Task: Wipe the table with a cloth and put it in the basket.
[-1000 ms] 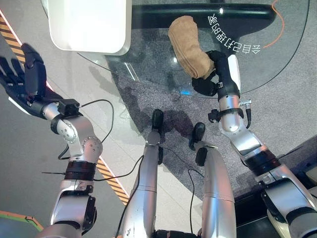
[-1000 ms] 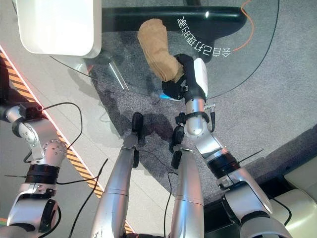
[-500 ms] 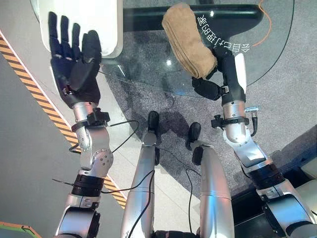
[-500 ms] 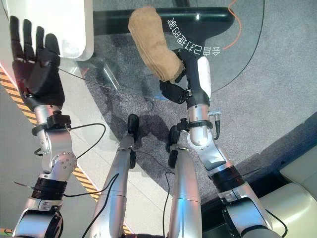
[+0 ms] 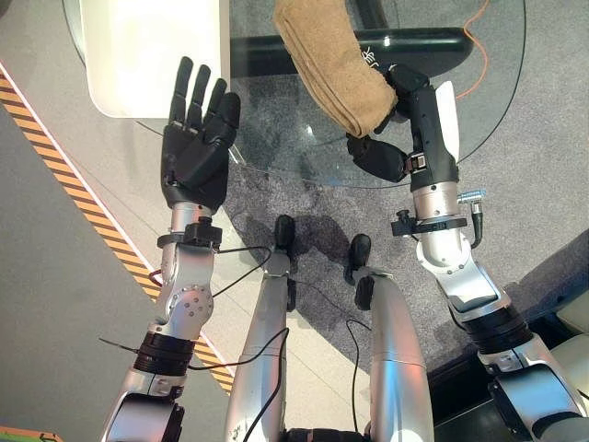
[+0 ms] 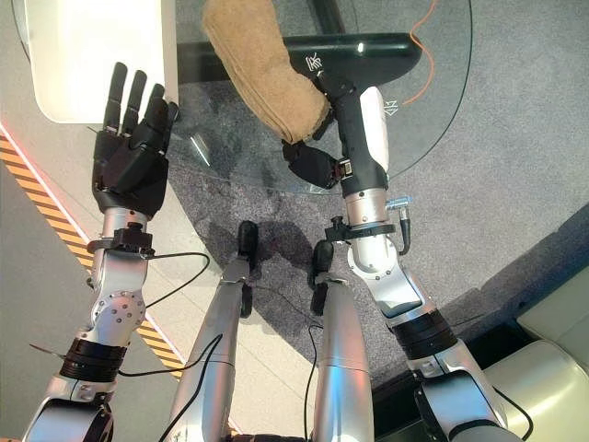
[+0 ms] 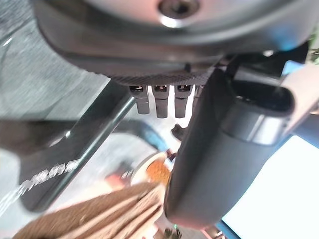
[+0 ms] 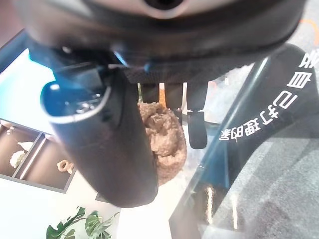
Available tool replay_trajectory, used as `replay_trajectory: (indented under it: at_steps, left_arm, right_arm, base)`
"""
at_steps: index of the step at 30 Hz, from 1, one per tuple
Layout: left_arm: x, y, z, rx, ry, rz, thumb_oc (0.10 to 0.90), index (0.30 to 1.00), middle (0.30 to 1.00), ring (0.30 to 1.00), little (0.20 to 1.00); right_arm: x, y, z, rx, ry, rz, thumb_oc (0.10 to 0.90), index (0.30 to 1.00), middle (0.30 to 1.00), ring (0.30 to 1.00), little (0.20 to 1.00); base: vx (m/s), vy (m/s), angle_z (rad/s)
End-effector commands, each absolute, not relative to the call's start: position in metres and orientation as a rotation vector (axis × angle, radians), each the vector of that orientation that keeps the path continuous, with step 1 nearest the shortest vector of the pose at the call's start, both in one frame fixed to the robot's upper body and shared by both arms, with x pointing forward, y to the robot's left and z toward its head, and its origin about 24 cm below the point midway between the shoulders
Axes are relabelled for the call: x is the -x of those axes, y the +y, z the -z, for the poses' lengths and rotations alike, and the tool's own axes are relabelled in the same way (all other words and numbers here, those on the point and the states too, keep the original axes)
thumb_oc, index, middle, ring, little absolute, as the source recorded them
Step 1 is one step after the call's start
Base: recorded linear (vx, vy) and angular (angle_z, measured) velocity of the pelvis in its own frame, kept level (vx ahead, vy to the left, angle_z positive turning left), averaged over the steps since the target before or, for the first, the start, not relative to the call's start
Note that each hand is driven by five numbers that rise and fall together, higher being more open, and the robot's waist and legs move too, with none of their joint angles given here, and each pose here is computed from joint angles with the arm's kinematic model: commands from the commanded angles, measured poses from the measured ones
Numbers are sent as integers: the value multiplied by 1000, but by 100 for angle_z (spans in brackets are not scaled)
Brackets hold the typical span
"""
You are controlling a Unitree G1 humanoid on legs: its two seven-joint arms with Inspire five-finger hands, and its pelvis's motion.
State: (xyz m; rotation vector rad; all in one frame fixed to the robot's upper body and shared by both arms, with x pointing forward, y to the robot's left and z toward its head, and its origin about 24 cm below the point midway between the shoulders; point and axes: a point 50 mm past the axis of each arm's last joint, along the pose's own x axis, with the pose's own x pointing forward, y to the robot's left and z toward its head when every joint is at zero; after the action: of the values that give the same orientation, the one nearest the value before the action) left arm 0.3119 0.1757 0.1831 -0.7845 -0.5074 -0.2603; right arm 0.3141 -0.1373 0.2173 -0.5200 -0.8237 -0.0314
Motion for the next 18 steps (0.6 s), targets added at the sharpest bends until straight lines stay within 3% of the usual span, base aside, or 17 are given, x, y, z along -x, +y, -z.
replay_trajectory:
  at_steps: [1, 3, 5, 18]
  left_arm:
    - [-296, 171, -230, 775, -728, 421, 800, 900, 900, 900, 900]
    - [-296, 171, -230, 775, -728, 421, 800, 900, 900, 900, 900]
    - [-297, 149, -232, 863, -655, 585, 800, 900, 900, 900, 900]
    - [-294, 126, -243, 911, -642, 731, 800, 900, 900, 900, 900]
  right_arm:
    - [-259, -119, -286, 342, -1305, -47, 100, 300, 300, 300, 200]
    - [-259, -119, -286, 342, -1305, -47, 100, 300, 300, 300, 200]
    - [-255, -107, -285, 337, -1308, -130, 100, 300, 300, 300, 200]
    - [-251, -84, -288, 337, -1294, -292, 100, 300, 300, 300, 200]
  base:
    - [0, 0, -4]
    - [0, 0, -2]
    - [-43, -18, -1]
    - [-3, -2, 0]
